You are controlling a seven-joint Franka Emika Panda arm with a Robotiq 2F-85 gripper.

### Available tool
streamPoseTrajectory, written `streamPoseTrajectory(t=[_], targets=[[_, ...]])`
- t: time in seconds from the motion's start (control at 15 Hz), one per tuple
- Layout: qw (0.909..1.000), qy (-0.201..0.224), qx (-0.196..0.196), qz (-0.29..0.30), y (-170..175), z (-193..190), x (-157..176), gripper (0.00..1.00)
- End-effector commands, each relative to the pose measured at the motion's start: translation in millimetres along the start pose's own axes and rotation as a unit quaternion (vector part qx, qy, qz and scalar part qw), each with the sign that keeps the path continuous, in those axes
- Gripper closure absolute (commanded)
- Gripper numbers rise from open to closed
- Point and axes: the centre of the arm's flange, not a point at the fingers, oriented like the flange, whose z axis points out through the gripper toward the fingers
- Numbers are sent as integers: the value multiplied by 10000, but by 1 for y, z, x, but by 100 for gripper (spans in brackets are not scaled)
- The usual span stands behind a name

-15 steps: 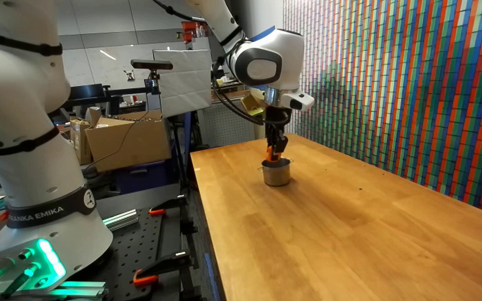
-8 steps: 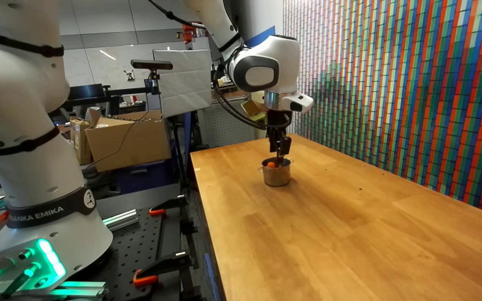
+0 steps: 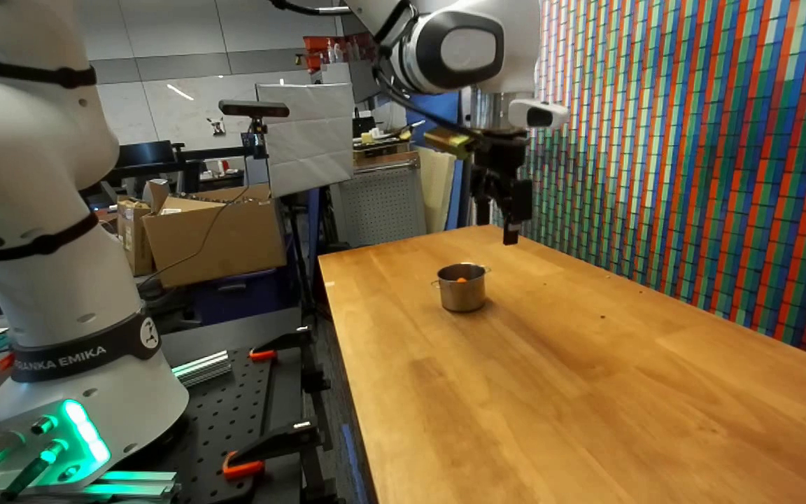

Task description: Put the duck into the pot

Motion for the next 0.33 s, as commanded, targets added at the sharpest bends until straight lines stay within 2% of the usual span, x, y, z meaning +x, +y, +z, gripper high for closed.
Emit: streamPoseTrajectory(t=[0.0, 0.07, 0.13, 0.27], targets=[[9987, -266, -425, 108, 47, -82, -18, 0], [9980, -385, -476, 181, 59, -98, -26, 0], [9989, -274, -329, 168, 47, -59, -15, 0], [9989, -225, -343, 225, 55, -75, -19, 0]])
